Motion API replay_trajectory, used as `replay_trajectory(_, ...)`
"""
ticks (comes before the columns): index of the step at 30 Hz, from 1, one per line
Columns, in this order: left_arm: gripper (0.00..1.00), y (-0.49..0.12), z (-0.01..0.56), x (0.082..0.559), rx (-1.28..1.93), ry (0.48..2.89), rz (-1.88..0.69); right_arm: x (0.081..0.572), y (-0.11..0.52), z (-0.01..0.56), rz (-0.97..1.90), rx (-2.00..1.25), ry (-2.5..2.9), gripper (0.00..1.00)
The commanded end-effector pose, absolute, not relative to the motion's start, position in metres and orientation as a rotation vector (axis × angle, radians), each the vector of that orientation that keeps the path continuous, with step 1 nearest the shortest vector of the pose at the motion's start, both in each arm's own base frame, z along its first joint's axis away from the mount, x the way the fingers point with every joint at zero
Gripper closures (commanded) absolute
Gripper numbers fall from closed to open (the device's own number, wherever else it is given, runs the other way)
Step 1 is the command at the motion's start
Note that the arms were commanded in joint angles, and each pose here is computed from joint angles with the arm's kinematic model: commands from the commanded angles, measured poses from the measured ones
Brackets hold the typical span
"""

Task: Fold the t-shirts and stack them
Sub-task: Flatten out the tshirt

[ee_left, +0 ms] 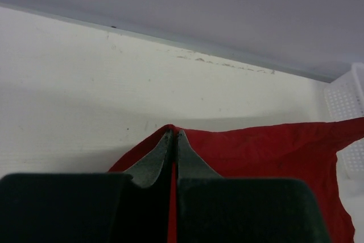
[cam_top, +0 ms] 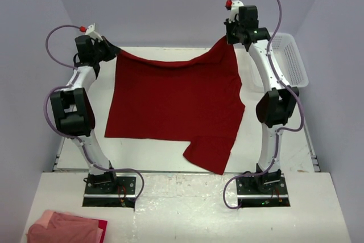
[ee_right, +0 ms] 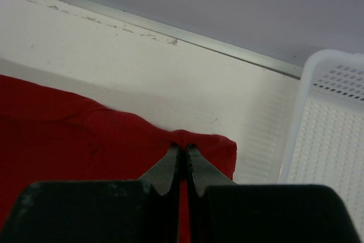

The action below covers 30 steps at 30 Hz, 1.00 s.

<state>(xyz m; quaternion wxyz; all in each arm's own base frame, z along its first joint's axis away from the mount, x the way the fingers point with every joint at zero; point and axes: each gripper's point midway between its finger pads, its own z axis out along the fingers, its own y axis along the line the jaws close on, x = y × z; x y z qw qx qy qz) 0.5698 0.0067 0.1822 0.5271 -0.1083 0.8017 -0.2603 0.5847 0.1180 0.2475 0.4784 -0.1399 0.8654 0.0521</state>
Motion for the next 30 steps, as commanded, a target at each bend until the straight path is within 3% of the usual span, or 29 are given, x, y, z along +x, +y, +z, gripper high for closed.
replay_trajectory(1,1.0,-0.007,0.296,0.554,-0.158,1.72,-0.671,0.552,0.124,0.373,0.168,-0.303,1.876,1.0)
replay_trajectory(5,1.0,-0.023,0.367,0.527,-0.082,1.61,-0.742,0.515,0.126,0.436,0.182,-0.307,1.756,1.0)
replay_trajectory(8,1.0,-0.045,0.435,0.481,0.035,1.494,-0.79,0.463,0.127,0.5,0.193,-0.311,1.628,1.0)
replay_trajectory(12,1.0,-0.068,0.528,0.388,0.193,1.317,-0.745,0.354,0.123,0.586,0.227,-0.326,1.425,1.0)
replay_trajectory(15,1.0,-0.082,0.561,0.335,0.283,1.252,-0.732,0.293,0.121,0.612,0.28,-0.347,1.342,1.0)
replay_trajectory(19,1.0,-0.105,0.608,0.242,0.439,1.106,-0.699,0.174,0.119,0.645,0.49,-0.453,1.15,1.0)
replay_trajectory(25,1.0,-0.12,0.646,0.188,0.522,1.029,-0.698,0.073,0.118,0.673,0.67,-0.582,0.929,1.0)
replay_trajectory(30,1.0,-0.112,0.657,0.203,0.475,1.008,-0.677,0.066,0.124,0.684,0.679,-0.635,0.871,1.0)
